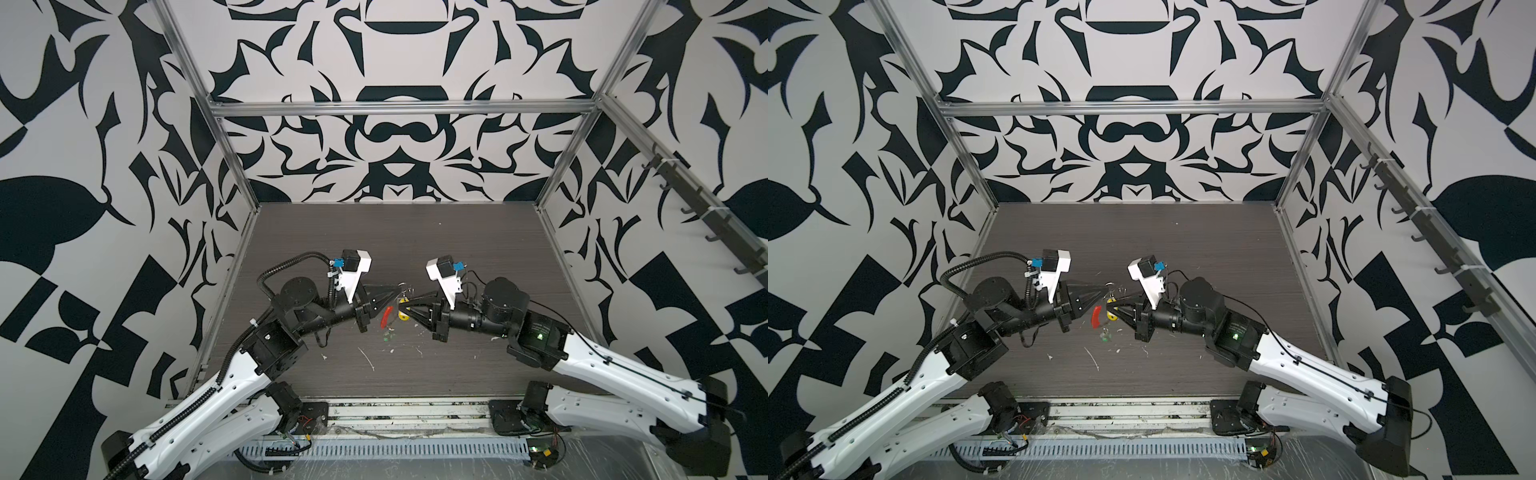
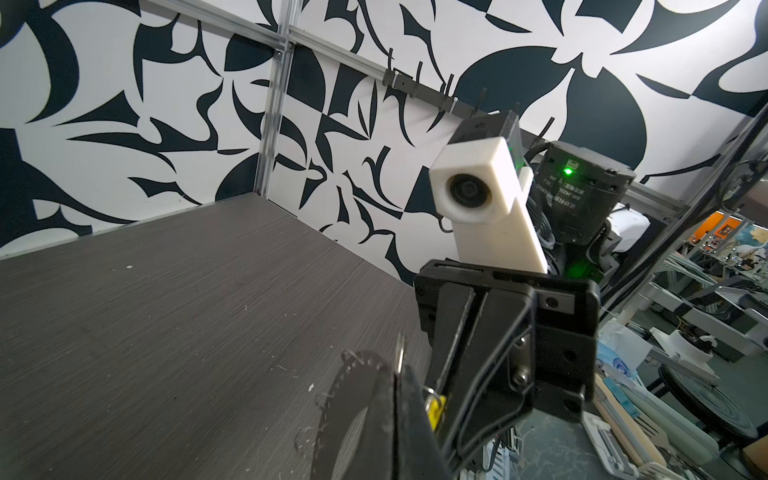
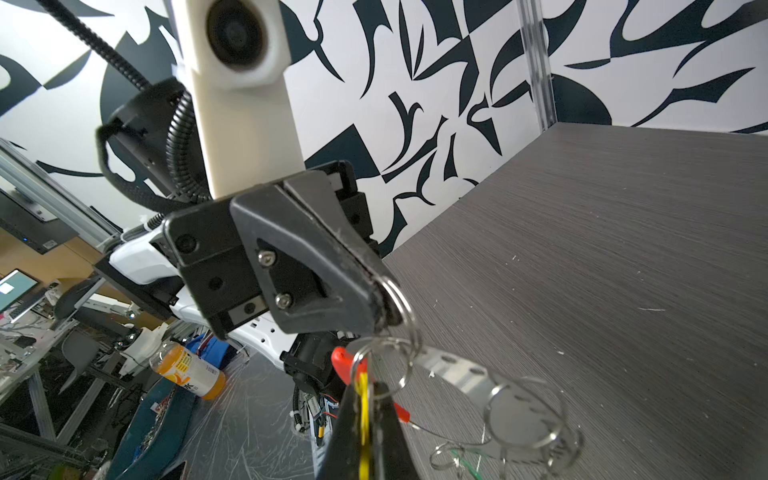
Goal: Remove the keys from the keyring
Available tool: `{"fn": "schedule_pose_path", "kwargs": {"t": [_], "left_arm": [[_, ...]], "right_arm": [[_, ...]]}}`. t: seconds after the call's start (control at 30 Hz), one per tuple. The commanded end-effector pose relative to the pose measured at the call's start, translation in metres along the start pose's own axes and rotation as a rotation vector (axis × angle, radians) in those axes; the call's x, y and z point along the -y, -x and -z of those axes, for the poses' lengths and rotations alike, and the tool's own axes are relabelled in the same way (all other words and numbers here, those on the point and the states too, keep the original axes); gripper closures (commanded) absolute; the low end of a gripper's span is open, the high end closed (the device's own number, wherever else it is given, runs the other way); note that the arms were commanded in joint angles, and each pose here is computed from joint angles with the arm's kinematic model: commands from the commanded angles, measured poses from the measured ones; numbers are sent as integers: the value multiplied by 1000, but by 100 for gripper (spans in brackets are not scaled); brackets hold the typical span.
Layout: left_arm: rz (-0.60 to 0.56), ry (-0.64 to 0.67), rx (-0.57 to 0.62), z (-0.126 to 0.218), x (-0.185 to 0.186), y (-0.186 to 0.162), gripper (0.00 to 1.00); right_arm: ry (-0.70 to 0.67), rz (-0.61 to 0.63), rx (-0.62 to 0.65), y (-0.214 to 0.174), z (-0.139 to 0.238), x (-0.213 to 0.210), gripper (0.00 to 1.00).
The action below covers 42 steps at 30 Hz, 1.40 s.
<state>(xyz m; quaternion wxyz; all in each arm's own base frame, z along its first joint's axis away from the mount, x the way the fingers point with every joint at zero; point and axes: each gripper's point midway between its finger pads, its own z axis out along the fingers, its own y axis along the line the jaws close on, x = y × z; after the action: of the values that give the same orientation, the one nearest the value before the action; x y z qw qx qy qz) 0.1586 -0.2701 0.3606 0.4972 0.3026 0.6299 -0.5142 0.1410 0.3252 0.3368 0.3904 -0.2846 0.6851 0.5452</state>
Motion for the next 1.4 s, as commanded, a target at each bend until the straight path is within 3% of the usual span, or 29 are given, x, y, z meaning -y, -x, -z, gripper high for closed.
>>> {"fn": "schedule_pose_path", "kwargs": {"t": [0.0,0.73,1.37], "left_arm": [[-32,37,54,4,-5,10,100],[-83,145,2,7,-11,3,100],[-81,139,-18,10,-7,1,100]], "right_arm": [[81,-10,61,17,9,-23,100],[-33,52,72,21,36,-16,100],[-108,104,32,25,47,-13,100]]}}
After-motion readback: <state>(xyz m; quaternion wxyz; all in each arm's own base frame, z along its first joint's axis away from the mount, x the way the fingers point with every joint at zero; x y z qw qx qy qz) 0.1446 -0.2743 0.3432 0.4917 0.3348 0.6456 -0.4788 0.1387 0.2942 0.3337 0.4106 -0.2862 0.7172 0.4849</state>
